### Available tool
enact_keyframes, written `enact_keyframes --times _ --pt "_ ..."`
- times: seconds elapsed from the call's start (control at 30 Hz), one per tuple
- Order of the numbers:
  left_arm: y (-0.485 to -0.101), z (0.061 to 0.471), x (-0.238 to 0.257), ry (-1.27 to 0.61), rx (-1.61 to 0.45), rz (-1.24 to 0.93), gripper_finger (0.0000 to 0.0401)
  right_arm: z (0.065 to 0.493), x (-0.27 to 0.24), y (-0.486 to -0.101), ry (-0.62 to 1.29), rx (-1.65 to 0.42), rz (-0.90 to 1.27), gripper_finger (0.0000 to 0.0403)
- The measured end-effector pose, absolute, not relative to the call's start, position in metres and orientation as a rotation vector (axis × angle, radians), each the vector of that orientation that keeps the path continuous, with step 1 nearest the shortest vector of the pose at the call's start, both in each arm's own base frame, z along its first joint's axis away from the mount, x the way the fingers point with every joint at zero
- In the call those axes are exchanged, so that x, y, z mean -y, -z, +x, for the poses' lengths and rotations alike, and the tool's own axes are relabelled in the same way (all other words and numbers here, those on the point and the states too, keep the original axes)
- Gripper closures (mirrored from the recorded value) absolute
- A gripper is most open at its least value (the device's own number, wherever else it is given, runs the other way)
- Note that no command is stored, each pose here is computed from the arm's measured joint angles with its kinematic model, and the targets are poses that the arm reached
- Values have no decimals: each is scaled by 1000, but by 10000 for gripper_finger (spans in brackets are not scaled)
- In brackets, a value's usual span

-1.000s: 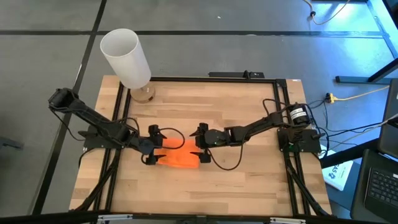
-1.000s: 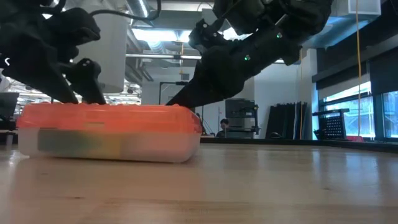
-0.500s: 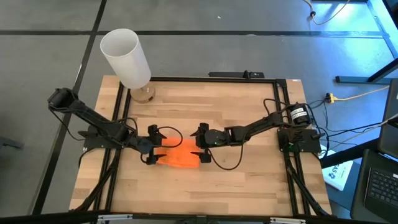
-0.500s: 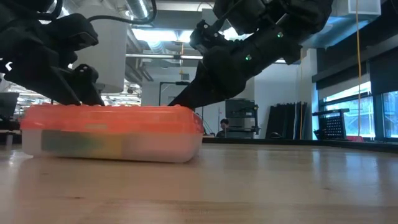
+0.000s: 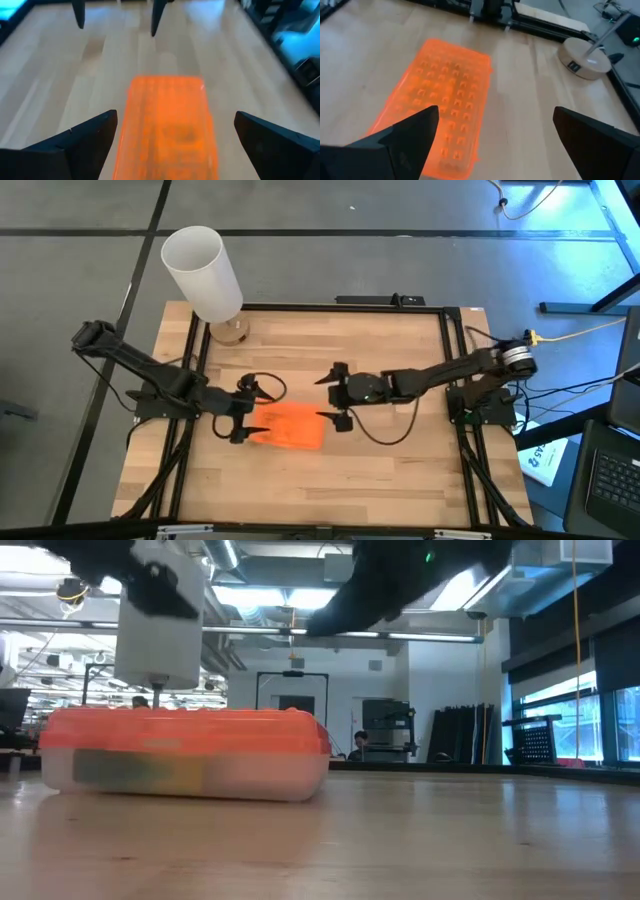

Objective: Pack school essentials
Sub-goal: Return to Home Position

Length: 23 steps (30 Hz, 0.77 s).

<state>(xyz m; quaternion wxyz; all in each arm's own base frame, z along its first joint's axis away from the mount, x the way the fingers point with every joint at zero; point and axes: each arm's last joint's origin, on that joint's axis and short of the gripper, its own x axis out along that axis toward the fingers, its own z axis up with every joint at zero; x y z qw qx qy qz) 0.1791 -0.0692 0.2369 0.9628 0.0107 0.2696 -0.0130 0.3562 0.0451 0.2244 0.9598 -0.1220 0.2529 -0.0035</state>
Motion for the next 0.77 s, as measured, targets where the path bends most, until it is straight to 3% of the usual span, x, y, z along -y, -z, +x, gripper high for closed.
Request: enact_keyframes --times 0.4,0.63,0.77 --pt "-290 164 63 61 -343 -75 3 316 -40 -281 55 -454 -64 8" --pt "-309 159 61 69 -317 -54 3 310 -35 -281 245 -483 -5 8" --pt "-310 159 61 75 -319 -58 3 309 -35 -279 238 -504 -37 8"
